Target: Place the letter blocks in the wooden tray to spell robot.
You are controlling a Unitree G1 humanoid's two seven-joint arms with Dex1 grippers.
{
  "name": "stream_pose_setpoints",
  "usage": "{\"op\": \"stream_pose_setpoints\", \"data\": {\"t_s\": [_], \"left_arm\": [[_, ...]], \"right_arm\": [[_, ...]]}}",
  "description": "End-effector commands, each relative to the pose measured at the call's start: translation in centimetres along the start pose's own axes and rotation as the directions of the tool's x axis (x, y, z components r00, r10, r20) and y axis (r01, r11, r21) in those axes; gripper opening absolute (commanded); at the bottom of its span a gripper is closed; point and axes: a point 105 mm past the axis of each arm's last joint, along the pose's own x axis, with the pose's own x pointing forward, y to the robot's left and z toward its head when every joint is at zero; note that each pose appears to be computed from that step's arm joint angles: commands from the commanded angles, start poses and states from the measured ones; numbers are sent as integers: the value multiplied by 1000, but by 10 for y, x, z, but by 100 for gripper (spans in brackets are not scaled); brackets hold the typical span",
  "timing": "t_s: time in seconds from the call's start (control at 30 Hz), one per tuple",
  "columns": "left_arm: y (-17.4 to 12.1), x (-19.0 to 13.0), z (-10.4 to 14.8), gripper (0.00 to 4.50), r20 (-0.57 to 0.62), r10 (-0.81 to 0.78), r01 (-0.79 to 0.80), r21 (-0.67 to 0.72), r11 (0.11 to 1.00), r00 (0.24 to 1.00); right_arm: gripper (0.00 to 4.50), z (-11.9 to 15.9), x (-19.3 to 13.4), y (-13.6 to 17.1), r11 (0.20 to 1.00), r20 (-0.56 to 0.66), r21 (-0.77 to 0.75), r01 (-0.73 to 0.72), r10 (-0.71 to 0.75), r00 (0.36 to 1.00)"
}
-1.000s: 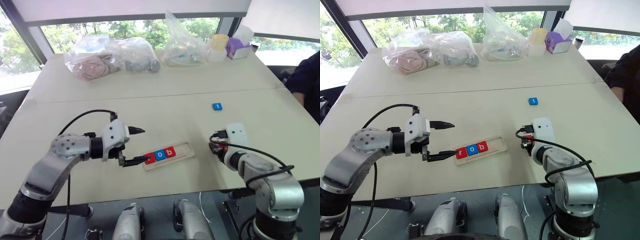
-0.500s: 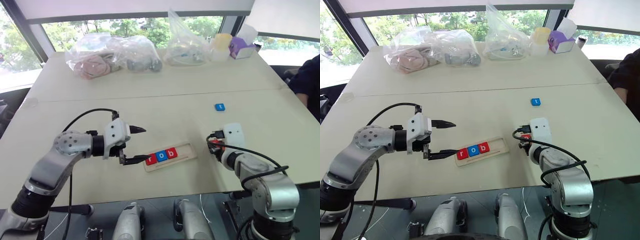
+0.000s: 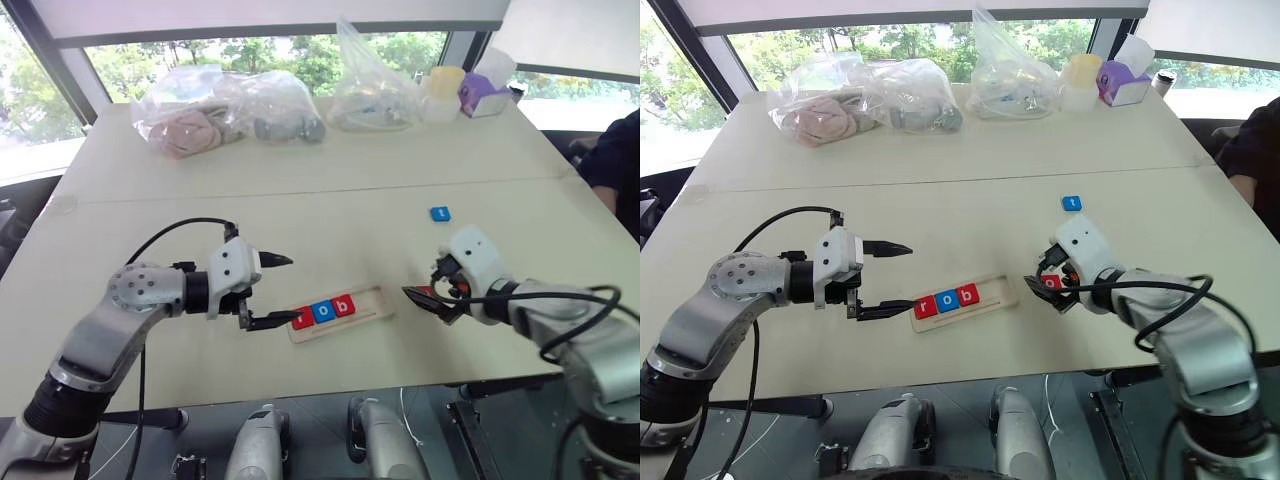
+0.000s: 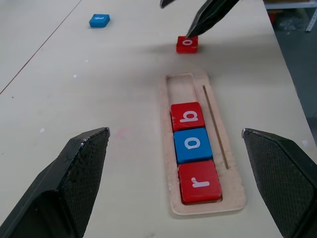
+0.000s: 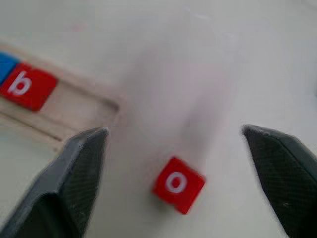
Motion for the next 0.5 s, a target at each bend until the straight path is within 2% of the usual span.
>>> {"op": "stream_pose_setpoints", "data": {"t_s": [0.03,0.17,0.3,0.37,0.5], "left_arm": [[5,0,10,450,19,5,-6,54,999,1000],[7,1,13,450,23,8,-9,61,998,1000],[8,0,14,450,20,13,-14,64,998,1000],[8,0,13,450,16,16,-17,66,998,1000],[7,0,14,450,15,20,-21,66,998,1000]], "right_arm": [[444,3,-5,9,972,25,-158,-177,183,983],[444,-22,1,0,915,-92,-280,-290,275,957],[444,-31,11,-13,902,-110,-296,-314,295,949],[444,-41,17,-21,890,-160,-316,-329,292,943],[444,-48,25,-29,889,-174,-289,-355,316,933]]}}
